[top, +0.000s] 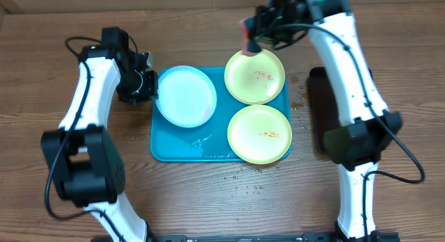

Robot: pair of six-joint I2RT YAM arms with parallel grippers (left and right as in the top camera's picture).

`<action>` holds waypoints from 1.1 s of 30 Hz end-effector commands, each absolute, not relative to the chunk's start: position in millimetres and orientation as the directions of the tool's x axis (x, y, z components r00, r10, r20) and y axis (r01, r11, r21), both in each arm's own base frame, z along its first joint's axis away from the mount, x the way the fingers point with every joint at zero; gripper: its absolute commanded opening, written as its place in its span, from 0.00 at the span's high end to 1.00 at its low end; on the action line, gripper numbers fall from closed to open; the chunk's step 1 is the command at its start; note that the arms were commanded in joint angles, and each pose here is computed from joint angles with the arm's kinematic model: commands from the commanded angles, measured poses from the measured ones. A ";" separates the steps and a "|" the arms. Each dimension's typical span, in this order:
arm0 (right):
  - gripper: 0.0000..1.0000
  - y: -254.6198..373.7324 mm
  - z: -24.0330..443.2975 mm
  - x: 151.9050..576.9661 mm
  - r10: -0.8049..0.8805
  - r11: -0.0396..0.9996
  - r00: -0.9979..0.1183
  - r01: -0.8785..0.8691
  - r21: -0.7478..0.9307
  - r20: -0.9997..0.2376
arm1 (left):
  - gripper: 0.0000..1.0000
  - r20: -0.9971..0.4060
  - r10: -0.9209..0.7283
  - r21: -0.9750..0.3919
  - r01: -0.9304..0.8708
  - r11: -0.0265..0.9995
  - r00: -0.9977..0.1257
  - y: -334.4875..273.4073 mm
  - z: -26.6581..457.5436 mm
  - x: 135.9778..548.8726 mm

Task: Clean dirty plates on tray and stack at the side
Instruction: 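Lift sponge away with right gripper toward the back, then lift white plate with left gripper and place it left of tray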

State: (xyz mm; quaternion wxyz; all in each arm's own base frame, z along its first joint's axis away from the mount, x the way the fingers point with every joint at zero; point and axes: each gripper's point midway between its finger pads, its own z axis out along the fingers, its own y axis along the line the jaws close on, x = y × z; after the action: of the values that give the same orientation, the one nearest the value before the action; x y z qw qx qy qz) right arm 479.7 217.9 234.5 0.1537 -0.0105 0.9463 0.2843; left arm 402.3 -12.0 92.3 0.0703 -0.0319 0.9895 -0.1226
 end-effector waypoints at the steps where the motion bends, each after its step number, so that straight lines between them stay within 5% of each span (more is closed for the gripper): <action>1: 0.96 190.2 240.3 482.1 0.079 0.858 -0.947 -0.095 0.504 -0.312 | 0.96 -0.235 -0.081 -0.089 -0.062 0.994 -0.969 -2.6 130.7 404.8; 10: 0.96 151.5 229.9 483.7 0.129 0.900 -0.950 -0.008 0.436 -0.284 | 0.96 -0.334 -0.052 0.250 -0.142 0.958 -0.941 -1.8 165.8 394.9; 19: 0.96 149.5 228.6 482.8 0.130 0.905 -0.951 -0.002 0.426 -0.280 | 0.96 -0.436 0.057 0.554 -0.218 0.803 -0.898 -23.9 198.3 380.6; 33: 0.96 148.7 227.1 479.9 0.129 0.907 -0.955 0.005 0.422 -0.268 | 0.96 -0.576 0.296 0.728 -0.313 0.610 -0.762 -62.2 256.0 376.5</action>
State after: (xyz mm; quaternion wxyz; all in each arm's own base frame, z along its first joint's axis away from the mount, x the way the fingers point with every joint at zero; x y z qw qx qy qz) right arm 480.5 147.9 219.2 0.1363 0.0404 0.9665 0.2137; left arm 374.3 -65.9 212.8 0.2742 0.0230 0.8762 0.3956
